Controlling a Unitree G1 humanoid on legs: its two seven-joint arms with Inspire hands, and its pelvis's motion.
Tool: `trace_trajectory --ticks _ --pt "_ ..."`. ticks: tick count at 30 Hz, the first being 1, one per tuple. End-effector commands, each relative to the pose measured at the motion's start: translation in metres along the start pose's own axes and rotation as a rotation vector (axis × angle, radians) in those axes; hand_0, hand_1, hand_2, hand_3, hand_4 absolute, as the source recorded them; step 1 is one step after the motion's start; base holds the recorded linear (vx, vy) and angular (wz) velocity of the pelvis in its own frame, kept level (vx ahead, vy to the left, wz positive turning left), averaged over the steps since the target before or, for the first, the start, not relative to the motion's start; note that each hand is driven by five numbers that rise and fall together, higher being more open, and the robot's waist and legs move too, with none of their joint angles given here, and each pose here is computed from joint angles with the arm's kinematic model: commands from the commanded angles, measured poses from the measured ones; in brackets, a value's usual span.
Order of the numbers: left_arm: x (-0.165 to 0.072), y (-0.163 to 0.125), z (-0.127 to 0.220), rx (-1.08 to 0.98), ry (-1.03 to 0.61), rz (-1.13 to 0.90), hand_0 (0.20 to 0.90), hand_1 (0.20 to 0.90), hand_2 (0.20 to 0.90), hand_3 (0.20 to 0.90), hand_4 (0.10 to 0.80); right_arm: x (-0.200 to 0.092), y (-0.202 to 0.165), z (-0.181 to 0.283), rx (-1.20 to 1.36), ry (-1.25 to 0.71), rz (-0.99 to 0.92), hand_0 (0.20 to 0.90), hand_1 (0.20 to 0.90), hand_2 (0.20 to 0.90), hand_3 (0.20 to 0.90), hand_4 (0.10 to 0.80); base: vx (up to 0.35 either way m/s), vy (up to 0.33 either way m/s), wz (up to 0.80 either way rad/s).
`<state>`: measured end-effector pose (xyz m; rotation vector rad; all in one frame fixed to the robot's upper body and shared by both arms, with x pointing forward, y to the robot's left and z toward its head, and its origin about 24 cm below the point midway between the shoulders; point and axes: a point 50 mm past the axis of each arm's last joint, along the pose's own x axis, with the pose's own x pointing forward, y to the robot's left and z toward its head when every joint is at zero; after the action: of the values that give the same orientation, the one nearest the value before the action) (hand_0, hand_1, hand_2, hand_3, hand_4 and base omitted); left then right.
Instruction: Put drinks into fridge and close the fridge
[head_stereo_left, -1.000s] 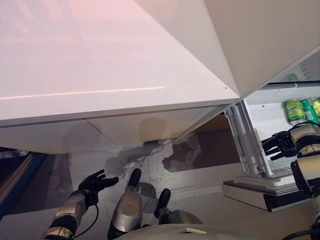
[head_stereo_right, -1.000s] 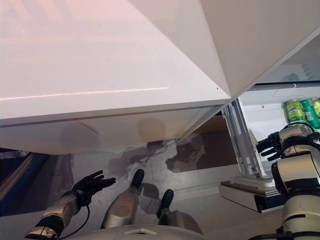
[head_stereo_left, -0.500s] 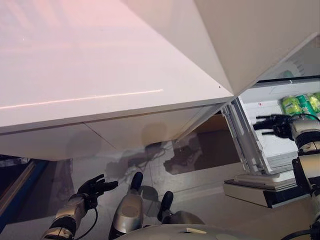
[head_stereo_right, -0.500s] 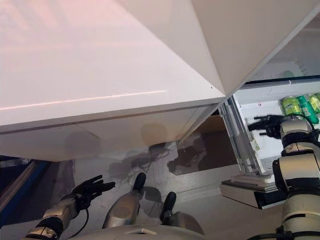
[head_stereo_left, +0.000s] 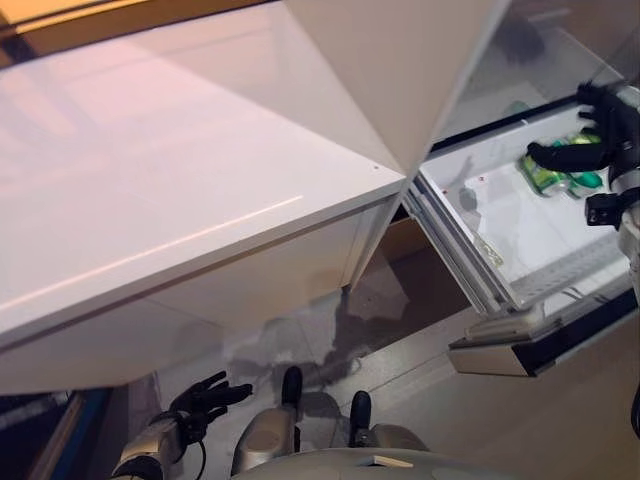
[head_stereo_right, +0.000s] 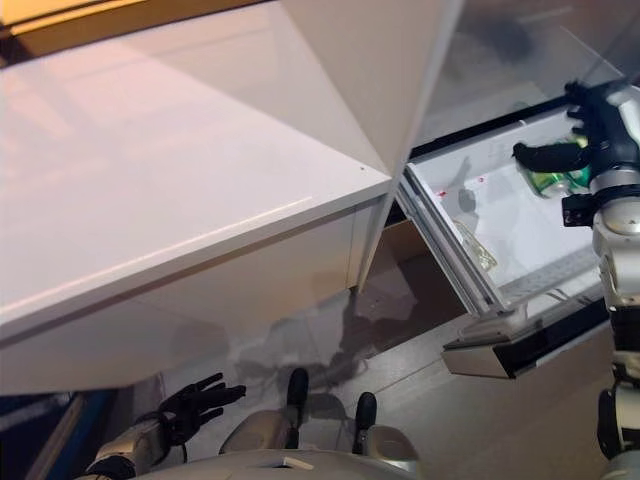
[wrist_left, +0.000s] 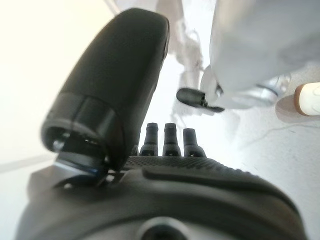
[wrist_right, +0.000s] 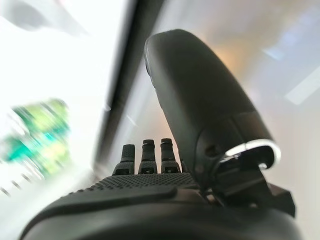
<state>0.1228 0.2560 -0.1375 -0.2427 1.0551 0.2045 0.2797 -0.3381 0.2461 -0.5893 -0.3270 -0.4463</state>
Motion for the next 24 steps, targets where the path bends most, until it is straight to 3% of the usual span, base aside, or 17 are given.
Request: trace_trajectory --ticks 1,9,15,20,24 --pt "-0.01 0.025 -0.028 0.017 0.069 0.057 0.9 0.9 0.9 0.9 0.8 -0.009 -0.037 0.049 0.039 -0.32 -0.194 0.9 0.9 0.9 0.9 0.8 -0.087 -0.011 -0.17" --pt "-0.013 0.022 -0.052 0.024 0.099 0.04 0.9 0.9 0.9 0.9 0.8 -0.07 -0.078 0.036 0.188 -0.462 -0.573 0.9 0.9 0.9 0.9 0.8 -0.056 -0.014 -0.17" --pt "-0.015 0.014 -0.066 0.04 0.12 0.025 0.9 0.9 0.9 0.9 0.8 -0.114 -0.088 0.007 0.298 -0.451 -0.842 0.9 0.9 0.9 0.9 0.8 -0.019 -0.017 -0.1" --pt "-0.018 0.012 -0.074 0.042 0.118 0.028 0.9 0.9 0.9 0.9 0.8 -0.155 -0.085 -0.054 0.368 -0.189 -1.004 0.9 0.9 0.9 0.9 0.8 0.02 -0.017 -0.08" --pt "-0.021 0.015 -0.079 0.04 0.128 0.039 0.9 0.9 0.9 0.9 0.8 -0.18 -0.075 -0.095 0.374 0.019 -1.015 0.9 0.9 0.9 0.9 0.8 0.133 -0.028 -0.09"
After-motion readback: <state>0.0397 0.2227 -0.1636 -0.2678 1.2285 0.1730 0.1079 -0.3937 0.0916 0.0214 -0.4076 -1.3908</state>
